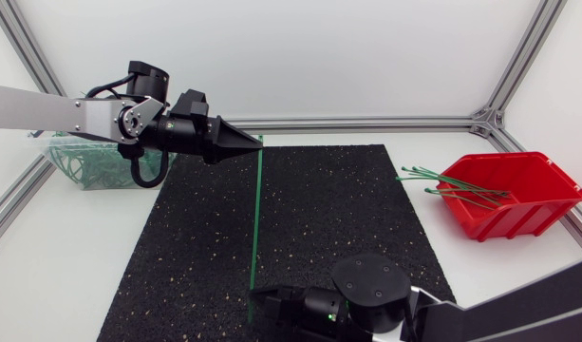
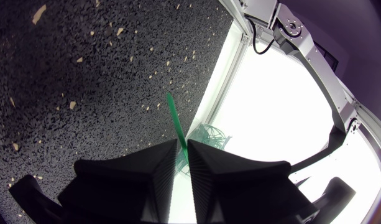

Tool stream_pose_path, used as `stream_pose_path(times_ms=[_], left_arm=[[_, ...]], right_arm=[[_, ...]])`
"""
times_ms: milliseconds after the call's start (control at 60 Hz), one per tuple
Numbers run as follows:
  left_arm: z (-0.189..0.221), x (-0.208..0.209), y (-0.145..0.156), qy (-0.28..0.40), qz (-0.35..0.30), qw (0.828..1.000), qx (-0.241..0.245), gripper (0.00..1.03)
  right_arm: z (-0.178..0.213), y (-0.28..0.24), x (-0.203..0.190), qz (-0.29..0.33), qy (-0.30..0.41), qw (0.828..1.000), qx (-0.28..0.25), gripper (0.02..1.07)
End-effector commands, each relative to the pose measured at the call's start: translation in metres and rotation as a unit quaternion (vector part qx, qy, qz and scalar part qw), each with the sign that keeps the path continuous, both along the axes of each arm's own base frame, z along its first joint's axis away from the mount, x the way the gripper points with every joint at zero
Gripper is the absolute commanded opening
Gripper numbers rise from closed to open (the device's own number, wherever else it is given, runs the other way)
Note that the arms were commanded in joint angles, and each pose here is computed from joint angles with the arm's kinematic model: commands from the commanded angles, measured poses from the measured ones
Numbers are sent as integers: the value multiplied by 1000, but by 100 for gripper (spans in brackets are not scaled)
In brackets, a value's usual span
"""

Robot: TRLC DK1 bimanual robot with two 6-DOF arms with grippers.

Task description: Take a green cable tie from the red box, thread the tail through the head to close it, then place it in the transparent bin on the left.

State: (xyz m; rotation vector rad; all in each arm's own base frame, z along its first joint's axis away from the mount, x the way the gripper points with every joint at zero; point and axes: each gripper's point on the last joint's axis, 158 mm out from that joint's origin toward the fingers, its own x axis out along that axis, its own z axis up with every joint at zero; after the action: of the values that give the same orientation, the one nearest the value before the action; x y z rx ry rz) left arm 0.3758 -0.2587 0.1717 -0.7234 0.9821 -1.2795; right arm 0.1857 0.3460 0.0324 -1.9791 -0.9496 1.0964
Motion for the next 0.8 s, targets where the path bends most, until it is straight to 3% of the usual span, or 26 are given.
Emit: stream_pose_path(times_ms=[0,33,500,650,783], left_arm=[[3,2,0,11,-5,1000,-9,4],[3,1,-1,11,-6,1000,-9,4],[4,-3,-1,9,-9,1000,-10,4],[4,-2,0,9,-7,1000,-10,4],[6,-2,-2,9,-8,1000,-11,4]], right_arm=[[-4,-2,3,-7,3,1000,-3,14],[-4,-1,3,-4,4,1000,-1,7],[-1,-7,16,-17,-3,1000,-9,8],[0,-9,20,-30,-4,1000,-8,26],[10,-10,29,-41,-12,999,4,32]])
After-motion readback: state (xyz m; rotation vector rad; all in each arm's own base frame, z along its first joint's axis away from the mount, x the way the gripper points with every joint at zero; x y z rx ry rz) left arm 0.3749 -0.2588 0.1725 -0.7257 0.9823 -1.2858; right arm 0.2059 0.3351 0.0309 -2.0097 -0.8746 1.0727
